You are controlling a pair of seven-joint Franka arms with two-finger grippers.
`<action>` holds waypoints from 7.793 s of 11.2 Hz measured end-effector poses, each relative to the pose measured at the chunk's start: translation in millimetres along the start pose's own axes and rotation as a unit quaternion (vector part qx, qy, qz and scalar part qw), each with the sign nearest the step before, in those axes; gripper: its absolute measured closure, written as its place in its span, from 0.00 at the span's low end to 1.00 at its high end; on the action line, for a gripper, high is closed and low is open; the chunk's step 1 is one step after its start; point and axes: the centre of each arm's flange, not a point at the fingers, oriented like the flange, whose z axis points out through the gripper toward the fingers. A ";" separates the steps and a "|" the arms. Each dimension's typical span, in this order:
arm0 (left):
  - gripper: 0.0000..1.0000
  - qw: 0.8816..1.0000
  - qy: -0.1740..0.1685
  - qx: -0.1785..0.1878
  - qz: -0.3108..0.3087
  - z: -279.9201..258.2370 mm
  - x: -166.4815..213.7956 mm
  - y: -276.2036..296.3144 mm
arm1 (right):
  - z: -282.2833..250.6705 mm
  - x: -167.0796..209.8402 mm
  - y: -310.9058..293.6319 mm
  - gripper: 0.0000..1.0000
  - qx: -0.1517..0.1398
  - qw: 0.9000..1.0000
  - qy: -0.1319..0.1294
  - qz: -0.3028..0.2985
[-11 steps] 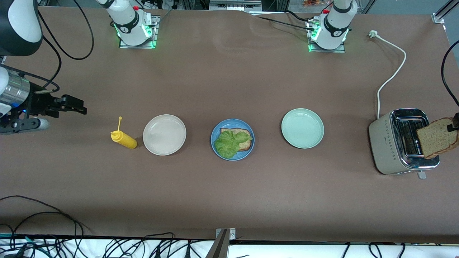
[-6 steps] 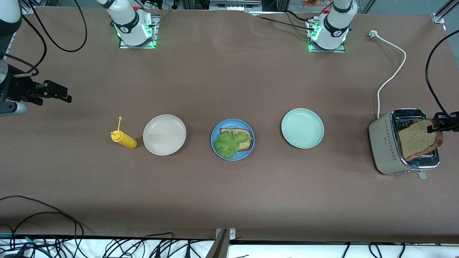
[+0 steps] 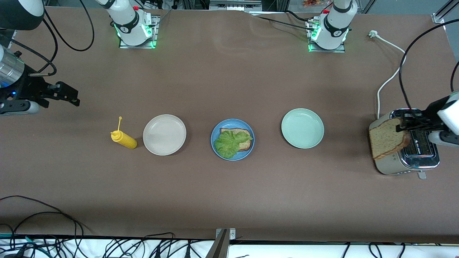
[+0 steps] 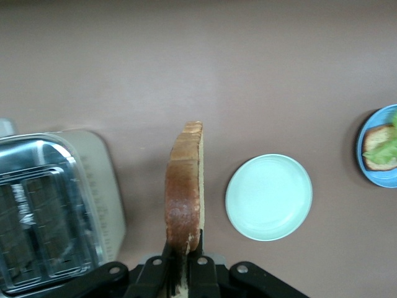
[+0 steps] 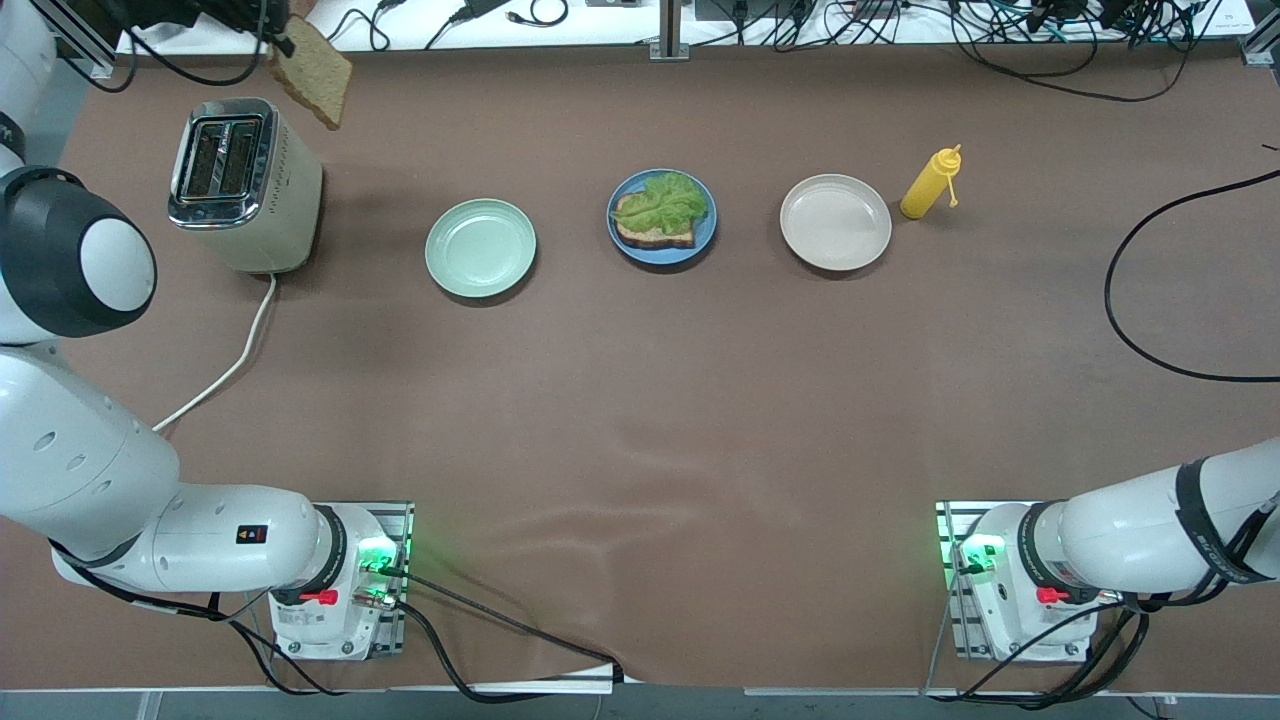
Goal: Make sandwich in blue plate with both arms
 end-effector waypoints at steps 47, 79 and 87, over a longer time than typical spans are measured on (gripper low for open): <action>0.00 0.968 -0.072 -0.178 -0.164 291.9 45.2 380.7 | 10.1 -10.8 42.6 0.00 -0.007 1.000 -0.014 0.016; 0.00 0.992 -0.046 0.097 -0.064 -41.7 -87.4 109.7 | -5.7 -12.3 64.9 0.00 -0.030 0.999 0.001 0.038; 0.00 0.994 -0.044 0.091 -0.044 -24.6 -85.1 82.8 | -5.3 -11.5 55.6 0.00 -0.029 0.999 0.000 0.030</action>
